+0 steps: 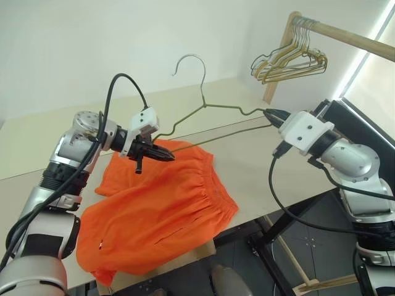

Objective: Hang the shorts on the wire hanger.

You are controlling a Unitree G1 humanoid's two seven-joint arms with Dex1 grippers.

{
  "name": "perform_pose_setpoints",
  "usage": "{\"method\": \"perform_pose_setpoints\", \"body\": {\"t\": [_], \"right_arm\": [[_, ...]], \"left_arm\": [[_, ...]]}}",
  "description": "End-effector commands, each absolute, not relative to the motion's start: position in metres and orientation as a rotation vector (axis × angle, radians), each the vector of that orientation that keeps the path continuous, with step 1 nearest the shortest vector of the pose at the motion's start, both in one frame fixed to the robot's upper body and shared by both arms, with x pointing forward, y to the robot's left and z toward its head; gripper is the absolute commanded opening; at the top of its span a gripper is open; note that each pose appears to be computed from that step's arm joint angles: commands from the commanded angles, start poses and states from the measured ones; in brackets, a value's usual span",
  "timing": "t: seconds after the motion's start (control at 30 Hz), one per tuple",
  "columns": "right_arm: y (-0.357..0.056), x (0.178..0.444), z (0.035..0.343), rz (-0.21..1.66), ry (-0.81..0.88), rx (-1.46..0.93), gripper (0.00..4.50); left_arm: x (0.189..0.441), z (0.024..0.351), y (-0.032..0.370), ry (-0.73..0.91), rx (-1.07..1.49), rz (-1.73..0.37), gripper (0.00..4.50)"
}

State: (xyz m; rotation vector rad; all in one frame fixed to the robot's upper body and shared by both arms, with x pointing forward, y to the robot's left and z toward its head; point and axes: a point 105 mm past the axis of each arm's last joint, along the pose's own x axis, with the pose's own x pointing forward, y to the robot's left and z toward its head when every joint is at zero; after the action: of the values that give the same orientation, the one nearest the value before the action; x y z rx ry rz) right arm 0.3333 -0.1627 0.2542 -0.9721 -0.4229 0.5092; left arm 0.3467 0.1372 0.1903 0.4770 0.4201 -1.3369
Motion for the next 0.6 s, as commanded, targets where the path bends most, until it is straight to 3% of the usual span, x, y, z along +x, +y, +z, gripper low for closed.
{"method": "perform_pose_setpoints", "body": {"t": [0.03, 0.13, 0.47, 0.5, 0.6], "right_arm": [[-0.16, 0.325, 0.274, 0.496, -0.508, -1.016, 0.0], [-0.156, 0.32, 0.268, 0.562, -0.488, -1.038, 0.79], [-0.16, 0.301, 0.25, 0.856, -0.275, -1.011, 4.23], [-0.161, 0.301, 0.251, 0.886, -0.227, -0.978, 4.45], [-0.163, 0.302, 0.256, 0.983, 0.021, -0.845, 4.45]], "left_arm": [[0.349, 0.204, 0.135, 0.369, 0.508, -1.334, 0.05], [0.351, 0.206, 0.136, 0.364, 0.509, -1.322, 0.0], [0.355, 0.204, 0.145, 0.332, 0.646, -1.237, 0.0], [0.353, 0.202, 0.147, 0.322, 0.712, -1.239, 0.0], [0.349, 0.195, 0.152, 0.31, 0.871, -1.232, 0.0]]}}
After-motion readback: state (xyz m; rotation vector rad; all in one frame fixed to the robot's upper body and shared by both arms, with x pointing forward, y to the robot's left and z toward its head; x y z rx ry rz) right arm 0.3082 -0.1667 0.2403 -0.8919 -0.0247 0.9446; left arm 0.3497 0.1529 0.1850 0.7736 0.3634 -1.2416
